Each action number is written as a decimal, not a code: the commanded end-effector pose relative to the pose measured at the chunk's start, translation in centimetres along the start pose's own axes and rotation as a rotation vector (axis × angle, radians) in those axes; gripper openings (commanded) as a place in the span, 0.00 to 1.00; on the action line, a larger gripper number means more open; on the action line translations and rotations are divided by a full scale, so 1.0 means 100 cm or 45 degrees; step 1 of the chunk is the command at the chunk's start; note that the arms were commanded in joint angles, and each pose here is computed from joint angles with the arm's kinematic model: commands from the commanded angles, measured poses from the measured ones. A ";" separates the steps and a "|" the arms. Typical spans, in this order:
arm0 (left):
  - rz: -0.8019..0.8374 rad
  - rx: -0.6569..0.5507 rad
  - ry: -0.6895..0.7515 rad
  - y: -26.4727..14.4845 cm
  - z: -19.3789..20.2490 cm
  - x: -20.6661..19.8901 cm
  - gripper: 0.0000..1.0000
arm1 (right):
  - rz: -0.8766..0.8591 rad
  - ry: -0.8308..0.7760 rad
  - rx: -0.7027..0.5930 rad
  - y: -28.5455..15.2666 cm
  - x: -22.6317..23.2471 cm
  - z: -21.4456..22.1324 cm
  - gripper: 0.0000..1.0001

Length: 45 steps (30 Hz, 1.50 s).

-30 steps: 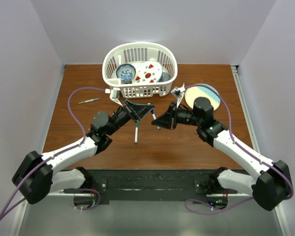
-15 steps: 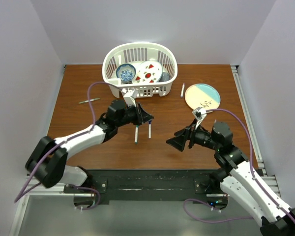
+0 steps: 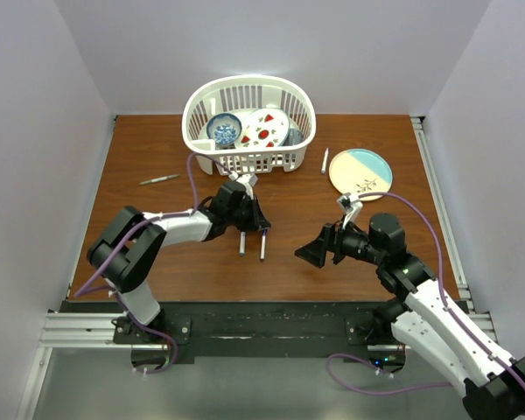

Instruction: Insert the pens into the pen caps

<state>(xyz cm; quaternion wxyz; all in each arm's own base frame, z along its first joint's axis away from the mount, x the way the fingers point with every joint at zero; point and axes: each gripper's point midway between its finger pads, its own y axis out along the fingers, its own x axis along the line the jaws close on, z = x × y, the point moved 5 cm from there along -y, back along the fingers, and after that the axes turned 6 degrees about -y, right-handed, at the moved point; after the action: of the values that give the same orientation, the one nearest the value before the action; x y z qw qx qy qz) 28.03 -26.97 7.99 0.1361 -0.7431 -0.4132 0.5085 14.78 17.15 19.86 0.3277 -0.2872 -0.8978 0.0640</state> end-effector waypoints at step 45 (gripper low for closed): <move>-0.035 -0.631 0.457 -0.214 -0.064 -0.058 1.00 | 1.472 0.012 -0.090 0.134 -0.272 -0.180 0.35</move>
<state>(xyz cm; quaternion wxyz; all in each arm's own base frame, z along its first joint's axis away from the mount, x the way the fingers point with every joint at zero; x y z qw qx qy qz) 22.28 -17.59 27.27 0.0371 -0.8264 -0.4851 0.2834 46.76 12.95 13.04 0.2852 -0.7051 -0.6179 0.1992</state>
